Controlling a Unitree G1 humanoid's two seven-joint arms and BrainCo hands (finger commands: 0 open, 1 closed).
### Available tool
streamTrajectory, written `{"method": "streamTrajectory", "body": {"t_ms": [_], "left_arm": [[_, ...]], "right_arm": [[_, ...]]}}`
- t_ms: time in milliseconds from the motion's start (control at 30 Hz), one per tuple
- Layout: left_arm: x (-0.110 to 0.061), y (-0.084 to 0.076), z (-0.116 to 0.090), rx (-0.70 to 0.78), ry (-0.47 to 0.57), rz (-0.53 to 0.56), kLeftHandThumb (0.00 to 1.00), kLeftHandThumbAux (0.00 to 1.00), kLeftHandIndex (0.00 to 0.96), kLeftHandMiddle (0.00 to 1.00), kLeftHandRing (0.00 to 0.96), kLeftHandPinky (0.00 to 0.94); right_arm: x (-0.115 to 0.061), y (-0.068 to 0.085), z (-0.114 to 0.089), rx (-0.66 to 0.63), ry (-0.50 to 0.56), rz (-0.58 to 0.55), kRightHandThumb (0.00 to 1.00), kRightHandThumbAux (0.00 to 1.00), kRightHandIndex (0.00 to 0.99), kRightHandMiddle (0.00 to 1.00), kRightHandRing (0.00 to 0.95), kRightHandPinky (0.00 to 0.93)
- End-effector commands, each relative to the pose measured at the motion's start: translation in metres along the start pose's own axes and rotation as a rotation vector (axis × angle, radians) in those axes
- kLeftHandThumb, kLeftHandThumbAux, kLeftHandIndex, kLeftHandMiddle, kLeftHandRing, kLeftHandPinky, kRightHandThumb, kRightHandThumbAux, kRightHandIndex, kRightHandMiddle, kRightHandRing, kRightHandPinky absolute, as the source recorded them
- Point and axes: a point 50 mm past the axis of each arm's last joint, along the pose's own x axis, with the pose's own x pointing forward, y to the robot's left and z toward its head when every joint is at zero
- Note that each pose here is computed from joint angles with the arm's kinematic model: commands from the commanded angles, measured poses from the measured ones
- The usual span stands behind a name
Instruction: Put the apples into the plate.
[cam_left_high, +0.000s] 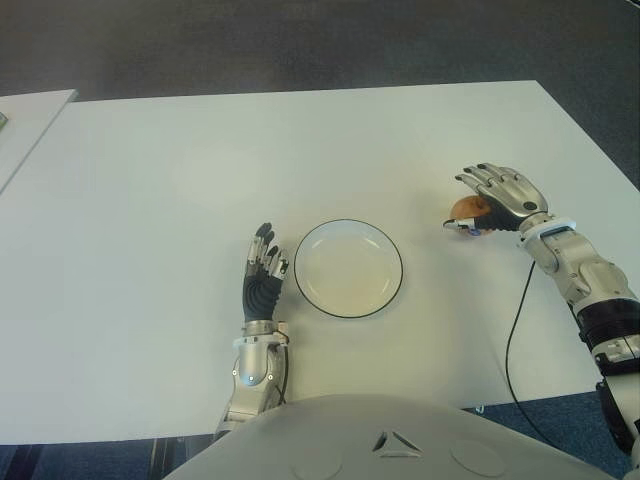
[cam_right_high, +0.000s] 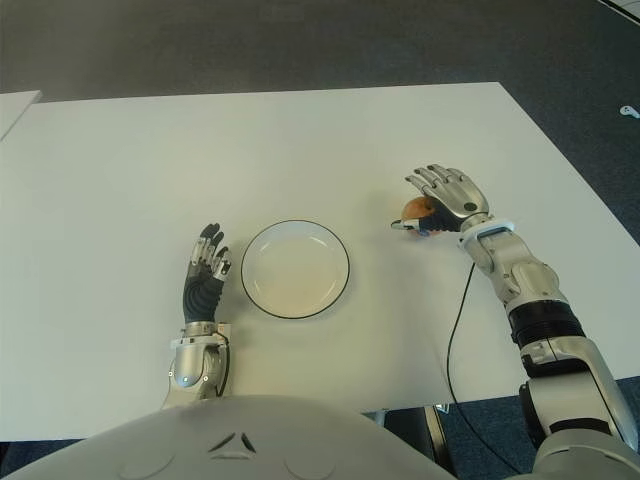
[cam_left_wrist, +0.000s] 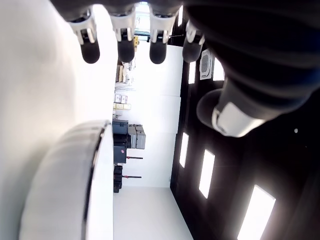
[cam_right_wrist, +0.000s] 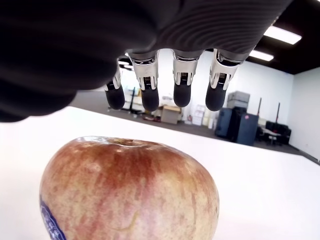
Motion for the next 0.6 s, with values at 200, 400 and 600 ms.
{"method": "streamTrajectory", "body": {"t_ms": [200,400,600], "left_arm": [[-0.015,-0.020,-0.019,-0.117,0.117,0.057,0.141,0.576,0.049,0.046,0.024,0.030],[-0.015,-0.019,-0.018,-0.115,0.113,0.054,0.131,0.575,0.047,0.046,0.023,0.023],[-0.015,-0.019,-0.018,-0.124,0.112,0.038,0.128,0.575,0.045,0.045,0.019,0.014]], "right_arm": [[0.004,0.003,-0.012,0.014,0.016,0.031,0.275,0.149,0.000,0.000,0.000,0.000],[0.004,0.007,-0.013,0.032,0.019,0.039,0.280,0.155,0.000,0.000,0.000,0.000],[0.004,0.013,-0.014,0.046,0.026,0.054,0.288,0.164,0.000,0.000,0.000,0.000]]}}
